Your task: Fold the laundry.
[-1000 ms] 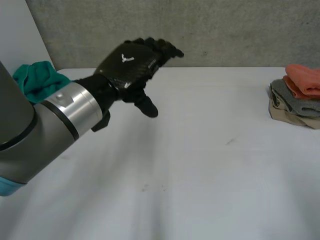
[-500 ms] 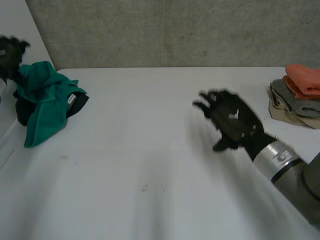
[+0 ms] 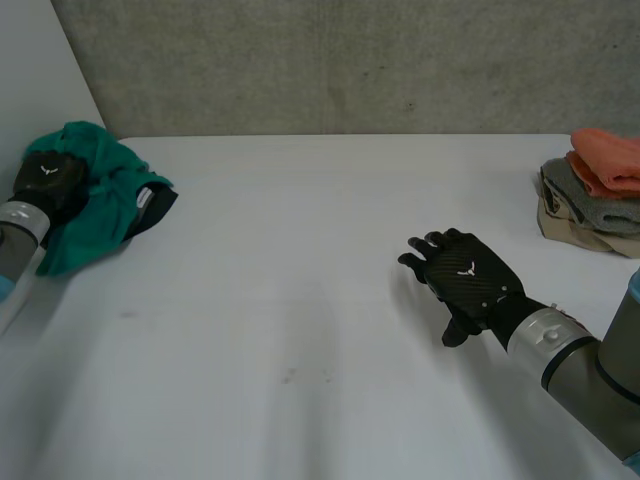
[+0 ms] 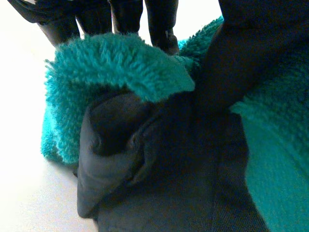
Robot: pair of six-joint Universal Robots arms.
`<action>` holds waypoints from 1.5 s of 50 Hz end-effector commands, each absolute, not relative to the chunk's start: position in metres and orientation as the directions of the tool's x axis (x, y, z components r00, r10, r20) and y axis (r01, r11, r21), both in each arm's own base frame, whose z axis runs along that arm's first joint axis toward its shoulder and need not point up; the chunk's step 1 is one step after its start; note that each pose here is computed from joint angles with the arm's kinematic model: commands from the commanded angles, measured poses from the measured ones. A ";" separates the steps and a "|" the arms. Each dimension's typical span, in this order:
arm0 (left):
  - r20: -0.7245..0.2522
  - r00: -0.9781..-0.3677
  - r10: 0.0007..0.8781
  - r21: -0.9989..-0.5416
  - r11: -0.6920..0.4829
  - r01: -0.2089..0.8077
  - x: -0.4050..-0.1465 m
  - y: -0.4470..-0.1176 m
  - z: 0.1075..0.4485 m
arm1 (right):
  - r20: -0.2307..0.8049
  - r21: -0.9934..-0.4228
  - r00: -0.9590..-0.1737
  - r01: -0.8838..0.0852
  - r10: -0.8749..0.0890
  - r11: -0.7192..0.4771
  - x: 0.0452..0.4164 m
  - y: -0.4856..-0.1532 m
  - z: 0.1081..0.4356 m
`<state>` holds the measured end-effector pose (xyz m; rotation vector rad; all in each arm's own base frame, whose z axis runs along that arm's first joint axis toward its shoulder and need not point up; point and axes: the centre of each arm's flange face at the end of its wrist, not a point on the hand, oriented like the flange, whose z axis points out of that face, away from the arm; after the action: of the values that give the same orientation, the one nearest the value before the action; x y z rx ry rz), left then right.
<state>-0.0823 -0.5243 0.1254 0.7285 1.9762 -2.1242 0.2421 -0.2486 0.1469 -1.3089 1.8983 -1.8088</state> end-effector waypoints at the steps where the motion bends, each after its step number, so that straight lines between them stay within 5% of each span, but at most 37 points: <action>1: -0.455 -0.879 0.141 -0.882 -0.202 0.425 -0.114 -0.513 0.166 | 0.409 -0.883 -0.583 -0.447 -0.702 -0.143 0.242 -0.249 0.145; 5: -0.424 -0.894 0.146 -0.884 -0.281 0.373 -0.138 -0.488 0.211 | 0.411 -0.883 -0.586 -0.448 -0.699 -0.144 0.242 -0.250 0.146; 9: -0.291 -0.910 0.295 -0.917 -0.358 0.177 -0.200 -0.436 0.260 | 0.407 -0.885 -0.594 -0.444 -0.693 -0.139 0.242 -0.252 0.147; 16: -0.130 -0.856 0.501 -0.943 -0.328 -0.048 -0.264 -0.364 0.292 | 0.427 -0.877 -0.636 -0.464 -0.642 -0.124 0.237 -0.258 0.150; 19: -0.085 -0.801 0.593 -0.962 -0.257 -0.088 -0.298 -0.334 0.275 | 0.436 -0.874 -0.650 -0.470 -0.622 -0.122 0.235 -0.261 0.153; 24: -0.017 -0.724 0.690 -0.998 -0.057 -0.031 -0.357 -0.285 0.201 | 0.443 -0.872 -0.676 -0.476 -0.589 -0.109 0.228 -0.270 0.155; 29: 0.037 -0.678 0.734 -0.999 0.052 0.001 -0.383 -0.243 0.173 | 0.448 -0.872 -0.684 -0.477 -0.575 -0.111 0.226 -0.274 0.157; 38: 0.137 -0.647 0.750 -0.990 0.090 -0.106 -0.379 -0.224 0.205 | 0.449 -0.872 -0.693 -0.478 -0.564 -0.107 0.223 -0.277 0.158; 47: -0.028 -0.829 0.559 -0.994 -0.100 -0.033 -0.295 -0.287 0.249 | 0.457 -0.866 -0.710 -0.492 -0.536 -0.088 0.221 -0.278 0.158; 53: -0.270 -0.832 0.484 -0.962 -0.172 0.212 -0.269 -0.322 0.223 | 0.457 -0.865 -0.714 -0.495 -0.531 -0.078 0.220 -0.278 0.157; 61: -0.542 -0.711 0.449 -0.837 -0.213 0.504 -0.251 -0.380 0.154 | 0.453 -0.865 -0.710 -0.497 -0.539 -0.071 0.221 -0.275 0.155; 68: -0.541 -0.700 0.466 -0.838 -0.227 0.496 -0.257 -0.404 0.130 | 0.451 -0.865 -0.710 -0.498 -0.541 -0.067 0.221 -0.275 0.153; 75: -0.519 -0.716 0.467 -0.855 -0.292 0.429 -0.278 -0.396 0.143 | 0.451 -0.864 -0.710 -0.500 -0.540 -0.064 0.220 -0.276 0.152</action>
<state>-0.2604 -0.4042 0.1296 1.2166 1.9173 -2.1348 0.2210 -0.2749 0.1524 -1.1842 2.1232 -1.9347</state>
